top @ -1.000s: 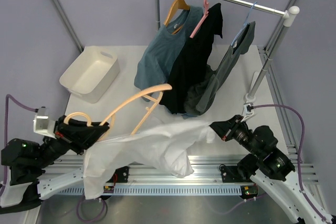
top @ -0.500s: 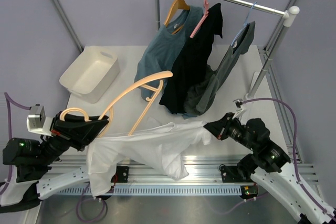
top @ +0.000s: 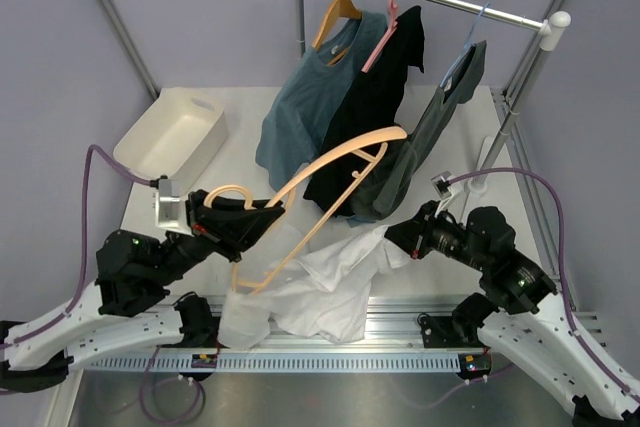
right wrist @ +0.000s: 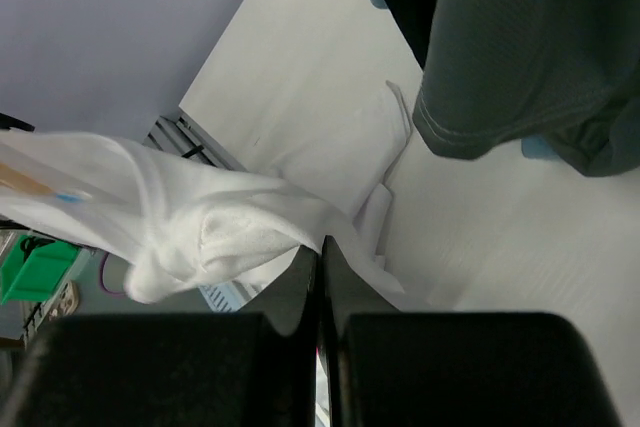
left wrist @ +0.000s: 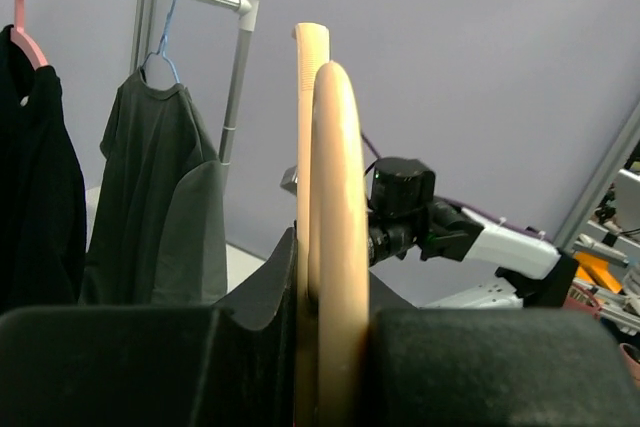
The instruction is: Remove the t-shirt from the hanger
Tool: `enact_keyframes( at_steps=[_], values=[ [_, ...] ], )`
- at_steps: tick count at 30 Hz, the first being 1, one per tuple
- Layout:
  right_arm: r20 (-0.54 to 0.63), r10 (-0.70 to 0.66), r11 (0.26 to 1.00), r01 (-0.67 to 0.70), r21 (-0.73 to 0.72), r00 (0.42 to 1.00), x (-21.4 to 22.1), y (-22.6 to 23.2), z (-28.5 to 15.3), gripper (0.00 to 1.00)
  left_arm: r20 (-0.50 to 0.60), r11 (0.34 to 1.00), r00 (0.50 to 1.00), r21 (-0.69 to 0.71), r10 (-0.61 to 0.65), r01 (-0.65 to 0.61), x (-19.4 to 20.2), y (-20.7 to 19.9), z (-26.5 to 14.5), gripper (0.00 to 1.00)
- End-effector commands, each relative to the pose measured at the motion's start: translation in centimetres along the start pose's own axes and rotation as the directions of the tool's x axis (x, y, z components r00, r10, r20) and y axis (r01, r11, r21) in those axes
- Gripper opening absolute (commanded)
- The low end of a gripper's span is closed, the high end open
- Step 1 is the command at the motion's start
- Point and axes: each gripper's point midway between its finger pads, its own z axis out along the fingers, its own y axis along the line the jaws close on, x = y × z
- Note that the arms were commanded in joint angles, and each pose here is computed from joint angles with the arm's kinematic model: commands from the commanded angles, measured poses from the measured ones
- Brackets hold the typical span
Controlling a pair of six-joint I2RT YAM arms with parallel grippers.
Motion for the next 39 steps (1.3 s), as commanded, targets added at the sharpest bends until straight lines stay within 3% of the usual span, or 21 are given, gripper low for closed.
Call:
enact_keyframes(
  at_steps=[1,9,13,18,25,27,29,36,38,39],
  values=[
    [0.027,-0.071,0.997,0.072,-0.039,0.997,-2.5,1.7,0.1,0.00,0.132,0.998,0.990,0.027,0.057,-0.061,-4.0,-1.0,1.6,0.00],
    [0.027,-0.073,0.991,0.070,0.118,0.997,-3.1,-1.2,1.3,0.00,0.157,0.991,0.980,-0.067,0.122,-0.113,-4.9,0.7,1.9,0.00],
    [0.068,-0.068,0.974,0.051,0.219,0.995,-3.8,-3.2,1.4,0.00,0.110,0.990,0.984,0.005,0.142,-0.143,-5.8,-1.1,1.6,0.00],
    [0.261,-0.136,0.948,0.049,0.314,0.956,-10.6,-1.7,-1.7,0.00,0.002,0.984,0.987,0.079,0.159,-0.158,-3.8,-2.0,1.2,0.00],
    [0.331,-0.216,0.959,0.137,0.247,0.919,-16.3,3.1,-2.8,0.00,-0.003,0.962,0.983,0.206,0.186,-0.181,-2.7,-3.8,-1.1,0.00],
    [0.266,-0.205,0.961,0.142,0.237,0.942,-15.1,2.7,-1.6,0.00,-0.026,0.956,0.981,0.231,0.192,-0.181,-2.0,-4.0,-1.6,0.00],
    [0.246,-0.174,0.982,0.149,0.116,0.954,-13.6,4.0,-0.5,0.00,-0.040,0.944,0.980,0.279,0.193,-0.175,-1.3,-4.7,-2.3,0.00],
    [0.016,-0.080,0.991,0.081,-0.109,0.997,-1.5,0.6,4.9,0.00,-0.098,0.915,0.975,0.374,0.201,-0.151,0.7,-5.9,-3.5,0.00],
    [-0.004,-0.068,0.990,0.067,-0.121,0.998,-0.3,-0.2,6.2,0.04,-0.124,0.907,0.971,0.398,0.206,-0.142,1.4,-6.1,-3.7,0.00],
    [-0.041,-0.061,0.992,0.056,-0.116,0.997,1.1,-1.1,6.7,0.17,-0.133,0.899,0.969,0.416,0.209,-0.137,1.7,-6.4,-3.9,0.00]
  ],
)
